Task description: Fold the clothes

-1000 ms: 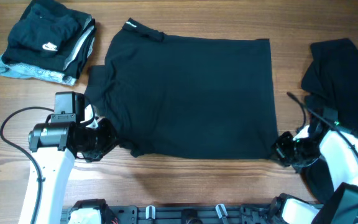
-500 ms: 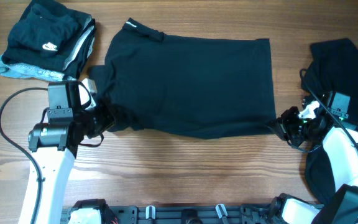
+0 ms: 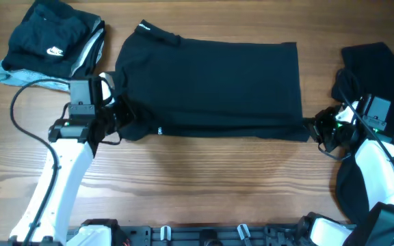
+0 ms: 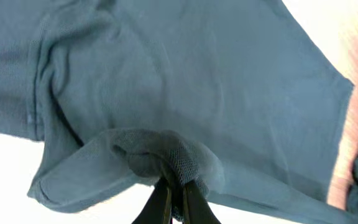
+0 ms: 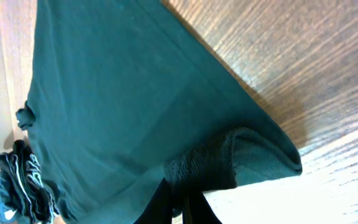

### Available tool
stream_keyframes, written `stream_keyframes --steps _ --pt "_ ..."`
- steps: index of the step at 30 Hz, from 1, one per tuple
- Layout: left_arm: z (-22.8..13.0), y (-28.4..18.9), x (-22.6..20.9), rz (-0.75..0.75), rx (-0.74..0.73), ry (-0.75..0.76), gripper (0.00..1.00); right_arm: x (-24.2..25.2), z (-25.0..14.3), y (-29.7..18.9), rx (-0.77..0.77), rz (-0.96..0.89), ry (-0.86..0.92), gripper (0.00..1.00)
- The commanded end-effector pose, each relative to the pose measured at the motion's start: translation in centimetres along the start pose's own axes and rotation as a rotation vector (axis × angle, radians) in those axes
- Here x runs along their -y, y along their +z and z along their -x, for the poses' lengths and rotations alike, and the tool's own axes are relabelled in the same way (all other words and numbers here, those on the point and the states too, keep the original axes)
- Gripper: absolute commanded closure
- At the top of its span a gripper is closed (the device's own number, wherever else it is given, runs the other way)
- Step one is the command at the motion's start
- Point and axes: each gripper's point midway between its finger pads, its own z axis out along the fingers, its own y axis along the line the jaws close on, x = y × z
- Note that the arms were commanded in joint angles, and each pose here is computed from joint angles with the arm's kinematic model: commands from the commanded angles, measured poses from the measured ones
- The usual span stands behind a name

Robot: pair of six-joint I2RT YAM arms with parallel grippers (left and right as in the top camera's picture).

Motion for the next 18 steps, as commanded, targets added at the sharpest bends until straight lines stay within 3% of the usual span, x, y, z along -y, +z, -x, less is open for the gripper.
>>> stream_keyframes --steps 1,4,6,7,9,11,12,14,18 --pt "1.3 0.8 -0.4 0.064 0.051 0.027 0.96 -0.7 1.1 -0.3 0.046 0.01 -0.015 0.94" --pt "1.5 1.5 -0.5 0.076 0.058 0.035 0.96 -0.5 1.1 0.0 0.039 0.005 -0.011 0.88" --pt "1.8 1.8 -0.4 0.071 0.066 0.036 0.96 0.0 1.0 0.4 0.023 -0.008 -0.016 0.57" --pt "2.2 1.8 -0.1 0.059 0.084 0.041 0.9 0.0 1.0 0.5 0.023 -0.009 -0.05 0.48" --pt "2.9 1.7 0.4 0.041 0.111 0.048 0.87 0.2 0.9 0.5 0.023 -0.023 -0.127 0.38" --pt "3.1 1.7 0.5 0.035 0.12 0.051 0.76 0.9 0.8 0.4 0.019 -0.056 -0.181 0.35" --pt "3.1 1.7 0.5 0.035 0.119 0.05 0.67 1.1 0.6 0.4 0.007 -0.064 -0.204 0.34" --pt "2.3 1.8 0.9 0.009 0.081 0.049 0.6 1.4 -0.1 0.1 -0.029 -0.083 -0.229 0.34" --pt "-2.3 2.2 0.3 0.035 -0.104 0.141 0.63 1.9 -1.0 -0.1 -0.071 -0.107 -0.23 0.34"
